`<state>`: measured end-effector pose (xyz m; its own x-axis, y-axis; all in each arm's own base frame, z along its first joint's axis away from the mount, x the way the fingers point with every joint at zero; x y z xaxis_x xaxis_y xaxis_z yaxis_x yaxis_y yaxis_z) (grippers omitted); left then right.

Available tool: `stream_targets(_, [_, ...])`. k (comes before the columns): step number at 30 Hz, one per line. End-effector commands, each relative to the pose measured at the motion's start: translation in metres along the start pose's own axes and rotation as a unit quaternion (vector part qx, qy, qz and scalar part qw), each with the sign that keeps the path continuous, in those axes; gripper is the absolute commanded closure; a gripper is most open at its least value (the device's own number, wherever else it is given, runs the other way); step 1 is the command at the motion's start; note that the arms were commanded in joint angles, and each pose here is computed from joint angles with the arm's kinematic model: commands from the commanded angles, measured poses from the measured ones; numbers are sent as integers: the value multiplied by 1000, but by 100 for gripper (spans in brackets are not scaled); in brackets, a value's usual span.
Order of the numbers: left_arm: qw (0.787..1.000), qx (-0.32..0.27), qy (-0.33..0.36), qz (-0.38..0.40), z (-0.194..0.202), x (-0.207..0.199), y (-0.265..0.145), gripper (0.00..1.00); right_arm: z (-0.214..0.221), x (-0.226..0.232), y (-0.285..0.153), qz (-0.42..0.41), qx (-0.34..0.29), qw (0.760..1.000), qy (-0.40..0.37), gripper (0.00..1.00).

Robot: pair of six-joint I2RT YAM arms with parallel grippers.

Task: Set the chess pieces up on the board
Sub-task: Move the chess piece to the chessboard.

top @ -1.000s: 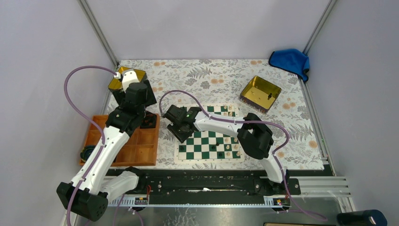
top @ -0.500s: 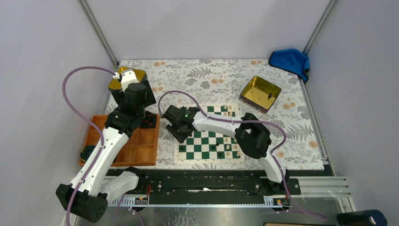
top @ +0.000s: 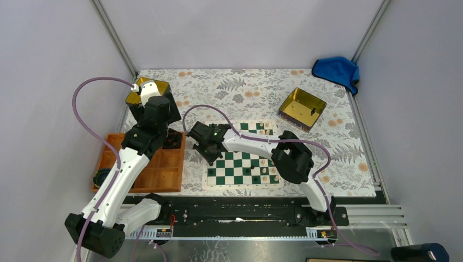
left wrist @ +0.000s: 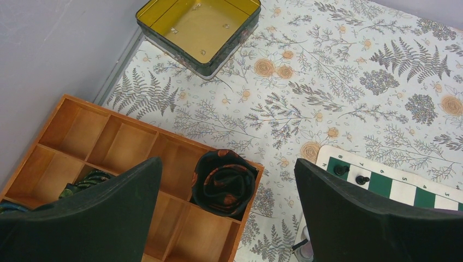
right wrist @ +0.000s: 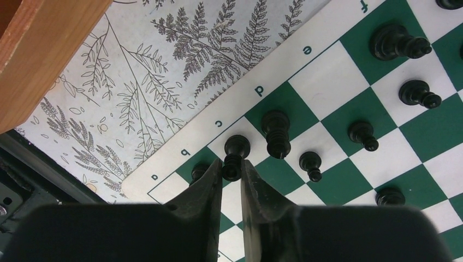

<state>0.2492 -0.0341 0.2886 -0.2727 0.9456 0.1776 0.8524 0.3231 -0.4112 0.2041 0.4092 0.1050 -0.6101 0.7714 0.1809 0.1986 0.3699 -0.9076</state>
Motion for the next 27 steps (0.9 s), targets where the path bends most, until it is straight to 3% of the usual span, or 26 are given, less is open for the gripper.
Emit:
stream_targets(1, [1000,-25,-11,-2,-7,1,-1,1,-6,4,-4,14,-14,1000,-11,80])
stream_targets(14, [999,-42,-10,-29,-17,10,-6,1,-17,9,-28,11,-37,999,-16,90])
stream_targets(27, [998,-55,-19,-31,-22,15,-13,1,-30,20,-64,-12,-63,998,-2,91])
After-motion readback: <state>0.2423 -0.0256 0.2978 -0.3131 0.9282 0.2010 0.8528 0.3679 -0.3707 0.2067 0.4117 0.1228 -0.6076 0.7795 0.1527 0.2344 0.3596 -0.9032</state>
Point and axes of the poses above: each gripper's point midway between its finger pads, its own y axis out along the fingers, its own x axis along the line the jaws close on, z = x × y, the point moved 7 cm from there along -y, back along the fingers, and after that the axes turned 13 degrees about y, right-handed, at the moved point
